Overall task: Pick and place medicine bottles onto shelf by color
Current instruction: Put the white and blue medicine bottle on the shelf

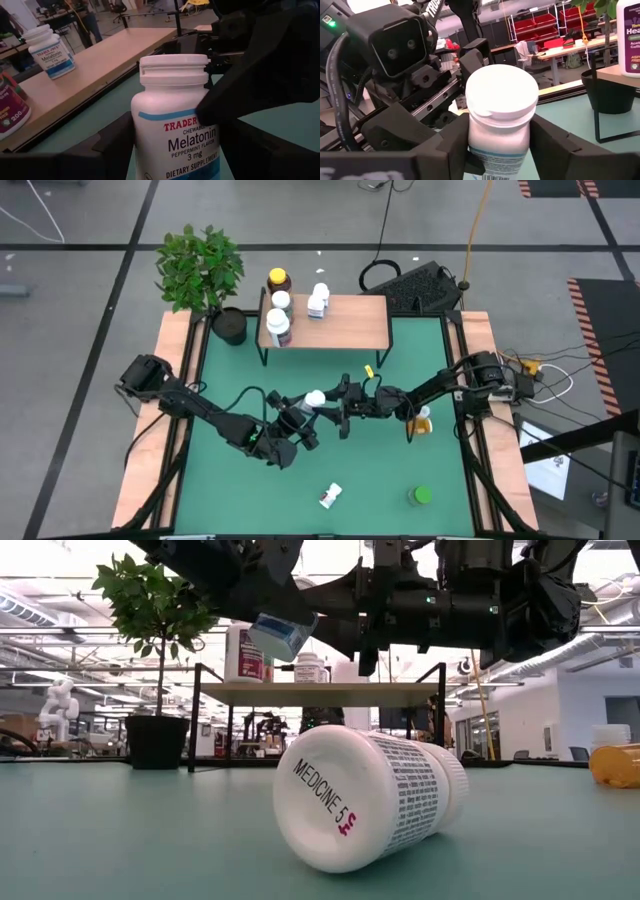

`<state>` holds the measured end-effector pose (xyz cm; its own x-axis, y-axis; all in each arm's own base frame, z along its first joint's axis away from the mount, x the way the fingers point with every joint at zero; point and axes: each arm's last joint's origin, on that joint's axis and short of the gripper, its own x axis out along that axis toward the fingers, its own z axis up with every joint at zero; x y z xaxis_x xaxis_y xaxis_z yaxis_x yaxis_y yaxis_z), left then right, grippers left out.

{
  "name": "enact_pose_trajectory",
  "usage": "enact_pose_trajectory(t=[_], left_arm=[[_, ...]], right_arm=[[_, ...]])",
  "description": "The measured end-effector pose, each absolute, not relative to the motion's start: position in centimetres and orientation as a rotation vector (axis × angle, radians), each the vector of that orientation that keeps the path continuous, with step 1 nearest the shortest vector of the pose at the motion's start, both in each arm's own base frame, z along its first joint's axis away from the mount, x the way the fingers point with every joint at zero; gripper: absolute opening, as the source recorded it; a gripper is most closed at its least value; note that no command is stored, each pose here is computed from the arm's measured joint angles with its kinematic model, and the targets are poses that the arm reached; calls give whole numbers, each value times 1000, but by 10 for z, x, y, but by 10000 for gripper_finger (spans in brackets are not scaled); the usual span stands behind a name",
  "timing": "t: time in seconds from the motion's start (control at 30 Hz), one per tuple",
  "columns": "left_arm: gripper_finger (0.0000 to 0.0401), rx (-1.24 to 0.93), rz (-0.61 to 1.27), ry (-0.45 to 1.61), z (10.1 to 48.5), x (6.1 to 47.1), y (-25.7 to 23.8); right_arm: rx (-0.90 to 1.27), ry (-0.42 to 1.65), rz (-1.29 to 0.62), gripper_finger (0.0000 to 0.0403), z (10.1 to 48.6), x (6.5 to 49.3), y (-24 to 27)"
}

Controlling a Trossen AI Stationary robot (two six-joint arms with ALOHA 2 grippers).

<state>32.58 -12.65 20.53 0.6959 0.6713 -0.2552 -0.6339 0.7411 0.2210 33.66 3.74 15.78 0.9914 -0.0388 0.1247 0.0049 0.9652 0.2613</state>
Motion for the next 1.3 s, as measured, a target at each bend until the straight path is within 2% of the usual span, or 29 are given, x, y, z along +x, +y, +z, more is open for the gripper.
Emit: enact_pose_trajectory(t=[0.17, 0.47, 0.67, 0.83, 1.13, 1.3], left_arm=[[258, 119, 729, 332, 205, 326, -126], [258, 104, 713, 331, 206, 326, -127], [258, 109, 715, 334, 206, 326, -127], [258, 113, 723, 334, 206, 326, -127], [268, 94, 706, 358, 205, 330, -118], [270, 102, 698, 377, 203, 330, -116]], right_arm=[[265, -129, -22, 167, 158, 337, 37], [267, -157, -13, 252, 161, 337, 37], [277, -190, -79, 274, 163, 336, 35], [279, -196, -114, 257, 163, 336, 34], [272, -182, -122, 165, 162, 336, 32], [227, -171, -131, 160, 161, 336, 31]])
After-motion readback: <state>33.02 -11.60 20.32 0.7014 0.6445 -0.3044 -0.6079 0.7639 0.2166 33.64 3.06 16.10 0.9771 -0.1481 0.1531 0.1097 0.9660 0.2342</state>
